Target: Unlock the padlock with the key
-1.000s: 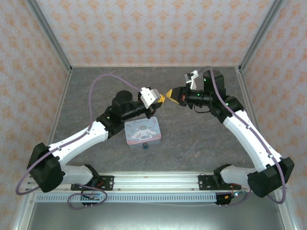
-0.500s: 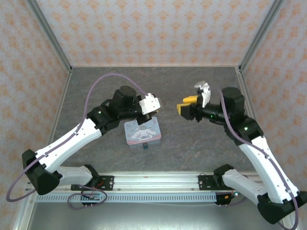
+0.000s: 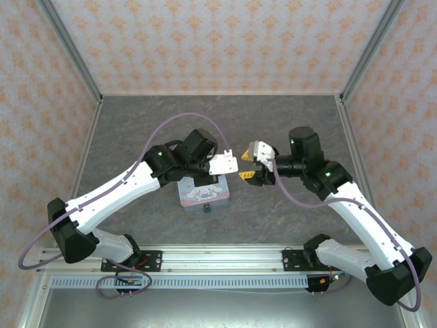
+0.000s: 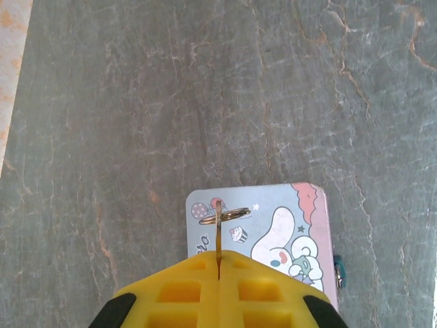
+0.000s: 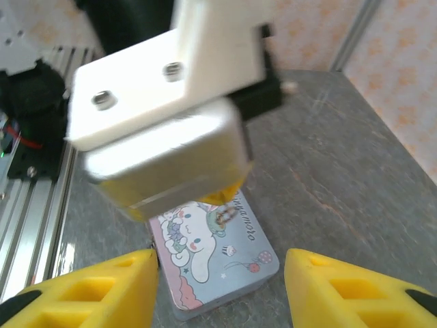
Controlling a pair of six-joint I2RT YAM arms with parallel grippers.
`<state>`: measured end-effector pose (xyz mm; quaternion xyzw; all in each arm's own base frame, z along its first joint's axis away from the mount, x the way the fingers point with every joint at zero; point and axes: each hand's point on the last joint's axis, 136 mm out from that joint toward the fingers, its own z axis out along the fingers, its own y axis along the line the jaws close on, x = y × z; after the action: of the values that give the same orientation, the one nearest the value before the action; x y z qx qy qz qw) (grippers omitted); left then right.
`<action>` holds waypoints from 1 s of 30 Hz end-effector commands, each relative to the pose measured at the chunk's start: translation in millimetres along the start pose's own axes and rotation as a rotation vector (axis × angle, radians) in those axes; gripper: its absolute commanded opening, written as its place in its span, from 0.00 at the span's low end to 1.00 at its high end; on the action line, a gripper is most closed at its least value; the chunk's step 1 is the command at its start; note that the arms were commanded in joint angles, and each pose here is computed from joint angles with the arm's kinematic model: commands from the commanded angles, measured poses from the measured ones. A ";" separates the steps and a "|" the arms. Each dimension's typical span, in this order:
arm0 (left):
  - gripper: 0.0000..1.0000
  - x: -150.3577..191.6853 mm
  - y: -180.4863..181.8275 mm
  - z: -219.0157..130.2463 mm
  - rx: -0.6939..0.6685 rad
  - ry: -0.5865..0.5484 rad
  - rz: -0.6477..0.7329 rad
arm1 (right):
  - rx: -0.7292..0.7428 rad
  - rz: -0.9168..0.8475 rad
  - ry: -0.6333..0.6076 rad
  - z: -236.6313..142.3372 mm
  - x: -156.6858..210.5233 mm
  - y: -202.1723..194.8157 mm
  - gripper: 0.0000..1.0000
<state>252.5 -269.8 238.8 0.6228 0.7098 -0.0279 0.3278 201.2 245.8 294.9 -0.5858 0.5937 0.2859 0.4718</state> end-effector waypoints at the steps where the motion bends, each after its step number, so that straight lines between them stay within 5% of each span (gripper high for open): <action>1: 0.00 -0.3 2.5 -10.4 -0.016 0.021 0.045 | -0.028 -0.131 0.004 11.4 6.7 4.2 0.50; 16: 0.00 -10.3 -1.7 -14.6 0.005 -0.025 0.069 | -0.044 -0.132 -0.044 41.5 12.5 -3.8 0.33; 30: 0.00 -12.1 -0.8 -15.6 0.004 -0.024 0.073 | -0.117 -0.110 -0.075 54.8 7.8 3.5 0.29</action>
<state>245.6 -267.0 239.6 0.6444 0.6965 -0.0221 0.3148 215.9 283.2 256.1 -0.6272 0.5452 0.2999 0.4683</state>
